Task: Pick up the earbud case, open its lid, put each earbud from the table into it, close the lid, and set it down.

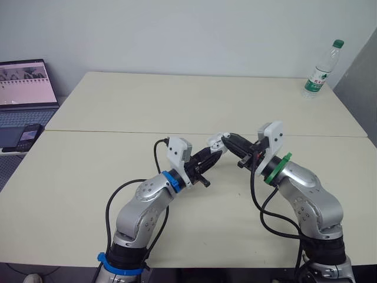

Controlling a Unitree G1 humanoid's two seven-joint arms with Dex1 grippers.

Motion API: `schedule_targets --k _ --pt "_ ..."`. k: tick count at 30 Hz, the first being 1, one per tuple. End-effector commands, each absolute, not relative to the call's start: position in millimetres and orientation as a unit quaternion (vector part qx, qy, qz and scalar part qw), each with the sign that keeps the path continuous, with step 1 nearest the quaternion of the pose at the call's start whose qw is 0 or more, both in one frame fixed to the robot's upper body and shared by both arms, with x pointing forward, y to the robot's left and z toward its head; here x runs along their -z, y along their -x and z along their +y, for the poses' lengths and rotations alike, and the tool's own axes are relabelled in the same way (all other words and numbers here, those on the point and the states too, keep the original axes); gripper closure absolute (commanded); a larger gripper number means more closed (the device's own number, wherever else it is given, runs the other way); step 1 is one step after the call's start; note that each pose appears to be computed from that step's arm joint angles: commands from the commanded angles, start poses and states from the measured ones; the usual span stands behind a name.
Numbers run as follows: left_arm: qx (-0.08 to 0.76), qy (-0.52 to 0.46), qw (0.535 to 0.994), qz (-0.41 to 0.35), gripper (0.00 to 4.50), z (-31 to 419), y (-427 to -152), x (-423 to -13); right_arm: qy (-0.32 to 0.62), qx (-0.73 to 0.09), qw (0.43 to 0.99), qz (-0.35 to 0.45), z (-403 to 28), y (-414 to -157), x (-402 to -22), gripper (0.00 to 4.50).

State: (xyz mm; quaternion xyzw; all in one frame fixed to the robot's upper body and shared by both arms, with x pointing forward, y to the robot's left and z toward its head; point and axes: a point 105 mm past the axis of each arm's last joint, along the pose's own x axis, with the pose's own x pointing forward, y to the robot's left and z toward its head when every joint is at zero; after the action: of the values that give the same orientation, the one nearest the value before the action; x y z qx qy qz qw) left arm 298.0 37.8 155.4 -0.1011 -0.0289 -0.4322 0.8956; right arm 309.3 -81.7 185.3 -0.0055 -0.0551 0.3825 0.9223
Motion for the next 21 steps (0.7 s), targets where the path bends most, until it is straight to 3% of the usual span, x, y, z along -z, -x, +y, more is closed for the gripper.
schedule_targets --k 1,9,20,21 --pt "0.442 0.098 0.889 -0.068 3.69 35 -292 -175 0.03 -0.389 0.918 -0.074 -81 -306 -190 4.11" --pt "0.448 0.084 0.888 -0.067 3.69 35 -290 -171 0.052 -0.39 0.916 -0.071 -81 -308 -187 4.11" --pt "0.448 0.079 0.888 -0.064 3.69 36 -289 -165 0.025 -0.401 0.913 -0.071 -82 -304 -190 0.17" --pt "0.448 0.079 0.888 -0.064 3.69 37 -289 -165 0.02 -0.401 0.913 -0.075 -83 -303 -193 0.08"
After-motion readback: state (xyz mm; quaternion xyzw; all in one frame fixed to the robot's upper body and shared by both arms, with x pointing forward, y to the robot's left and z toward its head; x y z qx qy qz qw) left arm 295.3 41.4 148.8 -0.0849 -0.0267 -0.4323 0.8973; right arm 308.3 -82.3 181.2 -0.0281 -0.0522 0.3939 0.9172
